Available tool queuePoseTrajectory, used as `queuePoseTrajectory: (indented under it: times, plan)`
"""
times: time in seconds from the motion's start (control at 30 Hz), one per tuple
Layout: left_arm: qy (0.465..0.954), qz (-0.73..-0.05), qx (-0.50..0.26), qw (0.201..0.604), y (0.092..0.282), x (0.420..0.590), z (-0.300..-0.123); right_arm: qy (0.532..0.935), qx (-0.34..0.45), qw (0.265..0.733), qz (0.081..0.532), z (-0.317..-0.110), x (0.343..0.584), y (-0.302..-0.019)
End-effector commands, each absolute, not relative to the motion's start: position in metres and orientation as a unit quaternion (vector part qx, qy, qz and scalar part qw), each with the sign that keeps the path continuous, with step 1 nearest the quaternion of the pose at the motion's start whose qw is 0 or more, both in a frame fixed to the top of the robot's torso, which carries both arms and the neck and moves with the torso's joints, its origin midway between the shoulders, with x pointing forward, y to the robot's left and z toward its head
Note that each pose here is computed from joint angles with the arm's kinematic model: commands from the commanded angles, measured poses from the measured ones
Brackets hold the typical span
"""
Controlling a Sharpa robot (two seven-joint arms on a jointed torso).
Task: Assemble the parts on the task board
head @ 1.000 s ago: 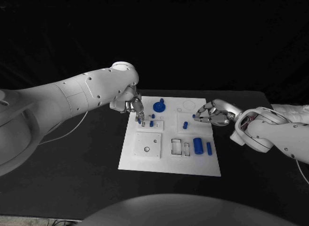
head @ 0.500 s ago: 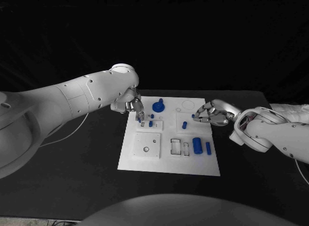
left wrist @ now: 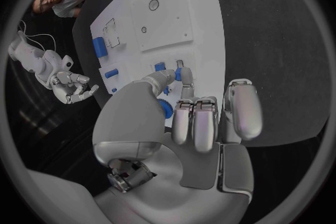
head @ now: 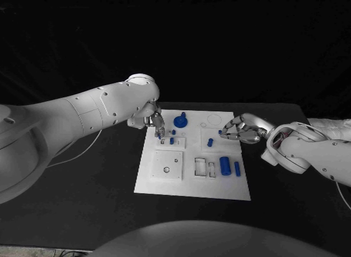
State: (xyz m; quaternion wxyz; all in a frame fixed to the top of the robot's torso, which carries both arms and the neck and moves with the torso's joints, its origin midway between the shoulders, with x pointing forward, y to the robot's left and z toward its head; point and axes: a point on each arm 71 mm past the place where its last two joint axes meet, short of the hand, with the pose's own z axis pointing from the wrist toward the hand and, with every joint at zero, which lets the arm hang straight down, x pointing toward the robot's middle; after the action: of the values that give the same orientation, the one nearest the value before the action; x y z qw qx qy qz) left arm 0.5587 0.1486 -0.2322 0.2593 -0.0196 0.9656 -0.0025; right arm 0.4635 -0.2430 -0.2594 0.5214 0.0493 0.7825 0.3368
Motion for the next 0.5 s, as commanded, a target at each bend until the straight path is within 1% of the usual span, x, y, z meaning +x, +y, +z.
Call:
queuePoseTrajectory:
  times: [0.03, 0.5]
  plan:
    - [0.964, 0.011, -0.023, 0.264, 0.1481, 0.5582, -0.2331, 0.783, 0.046, 0.520, 0.339, -0.2598, 0.4628, -0.2423]
    - [0.965, 0.008, -0.023, 0.262, 0.1452, 0.5562, -0.2381, 0.783, 0.046, 0.520, 0.339, -0.2598, 0.4625, -0.2425]
